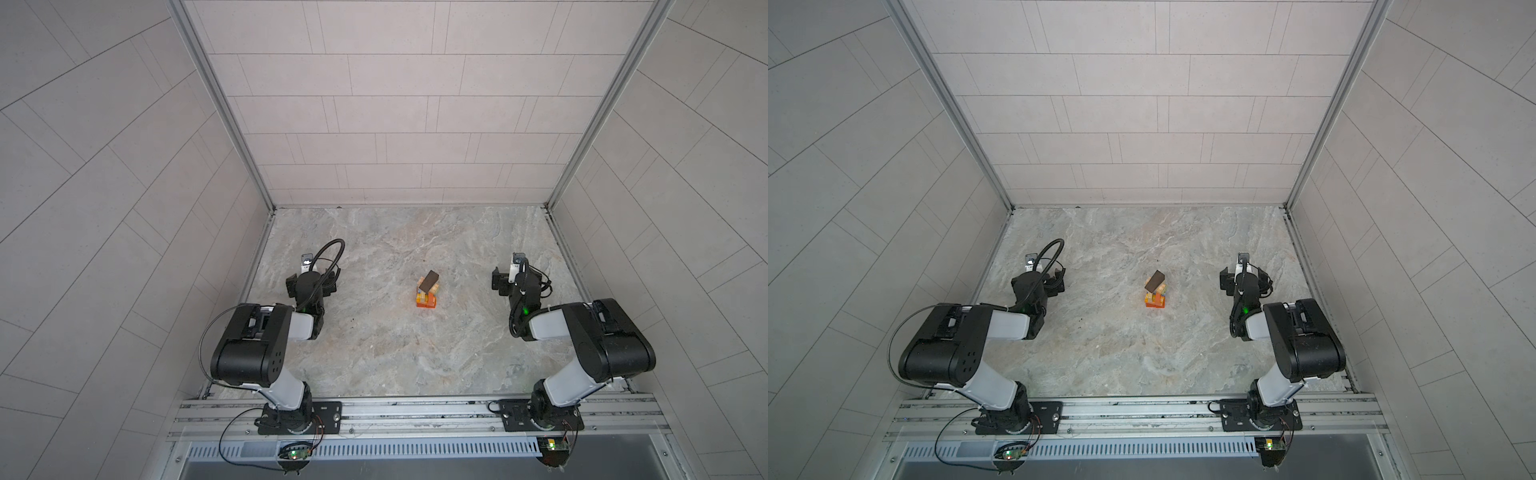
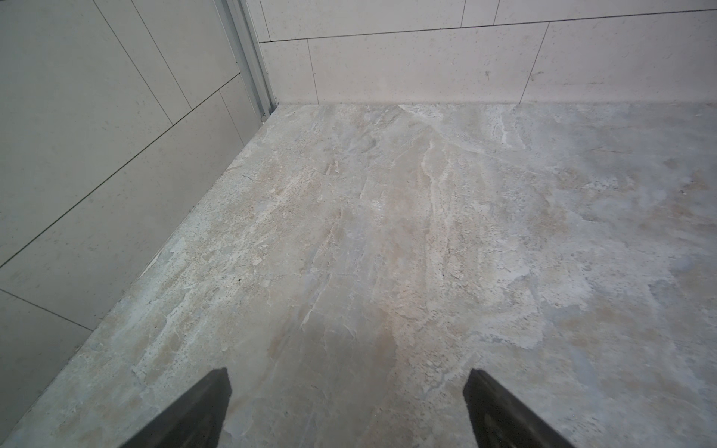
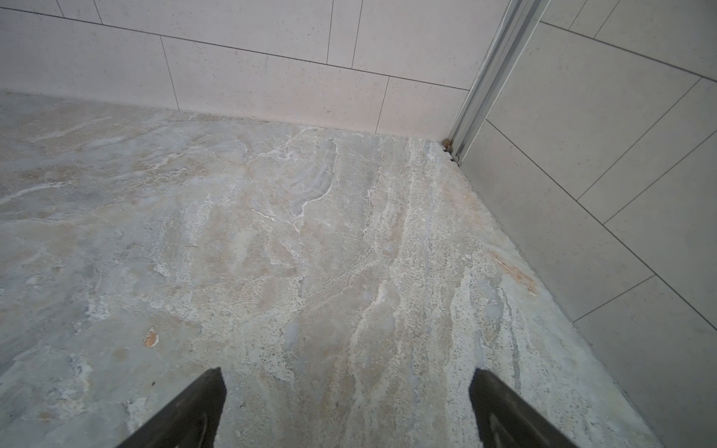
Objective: Build the wood block tower
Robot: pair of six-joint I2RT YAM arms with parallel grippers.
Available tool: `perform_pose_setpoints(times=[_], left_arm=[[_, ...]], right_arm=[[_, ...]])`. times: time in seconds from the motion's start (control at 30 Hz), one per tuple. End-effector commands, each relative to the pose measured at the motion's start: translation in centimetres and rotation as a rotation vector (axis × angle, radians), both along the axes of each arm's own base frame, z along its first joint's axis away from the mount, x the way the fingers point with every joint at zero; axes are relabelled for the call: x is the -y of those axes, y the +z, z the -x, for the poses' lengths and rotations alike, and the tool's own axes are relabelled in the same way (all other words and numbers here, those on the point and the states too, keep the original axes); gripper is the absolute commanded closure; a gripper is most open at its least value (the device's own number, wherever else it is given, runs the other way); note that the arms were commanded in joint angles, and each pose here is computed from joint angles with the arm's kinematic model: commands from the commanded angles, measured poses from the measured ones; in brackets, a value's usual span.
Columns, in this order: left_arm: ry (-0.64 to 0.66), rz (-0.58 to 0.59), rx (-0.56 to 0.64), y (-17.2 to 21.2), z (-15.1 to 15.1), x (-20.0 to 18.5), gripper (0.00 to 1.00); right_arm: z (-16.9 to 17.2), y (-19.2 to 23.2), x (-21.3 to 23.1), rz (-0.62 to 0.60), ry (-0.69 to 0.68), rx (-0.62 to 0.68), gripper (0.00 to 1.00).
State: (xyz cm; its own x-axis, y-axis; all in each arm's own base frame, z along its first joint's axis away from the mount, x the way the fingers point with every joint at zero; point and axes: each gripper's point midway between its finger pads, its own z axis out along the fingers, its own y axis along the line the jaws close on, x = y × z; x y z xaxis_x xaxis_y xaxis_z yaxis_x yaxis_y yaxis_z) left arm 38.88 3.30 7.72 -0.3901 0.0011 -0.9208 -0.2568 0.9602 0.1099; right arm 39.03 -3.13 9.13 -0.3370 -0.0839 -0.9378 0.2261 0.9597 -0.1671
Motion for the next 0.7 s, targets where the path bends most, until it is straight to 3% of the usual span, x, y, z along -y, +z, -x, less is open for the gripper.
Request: perform_pose_setpoints(times=[0.0, 0.4, 0.5, 0.57, 0.67], left_arm=[[-0.008, -0.001, 0.043, 1.1, -0.6, 0.1, 0.00], [-0.010, 0.001, 0.054, 1.3, -0.5, 0.1, 0.00], [0.047, 0.007, 0.159, 2.3, 0.9, -0.9, 0.00], [0.002, 0.018, 0.199, 2.0, 2.4, -0.2, 0.00], [-0.030, 0.011, 0.170, 1.8, 1.8, 0.3, 0.00]], right_arm=[[0.1, 0.1, 0.1, -0.004, -0.002, 0.003, 0.01], [0.1, 0.2, 0.0, -0.009, 0.002, 0.010, 0.01], [1.8, 1.0, -0.3, -0.014, 0.027, 0.100, 0.00], [3.4, 1.7, -0.5, -0.019, 0.050, 0.189, 0.00], [1.9, 0.8, -1.1, -0.011, 0.078, 0.113, 0.00]])
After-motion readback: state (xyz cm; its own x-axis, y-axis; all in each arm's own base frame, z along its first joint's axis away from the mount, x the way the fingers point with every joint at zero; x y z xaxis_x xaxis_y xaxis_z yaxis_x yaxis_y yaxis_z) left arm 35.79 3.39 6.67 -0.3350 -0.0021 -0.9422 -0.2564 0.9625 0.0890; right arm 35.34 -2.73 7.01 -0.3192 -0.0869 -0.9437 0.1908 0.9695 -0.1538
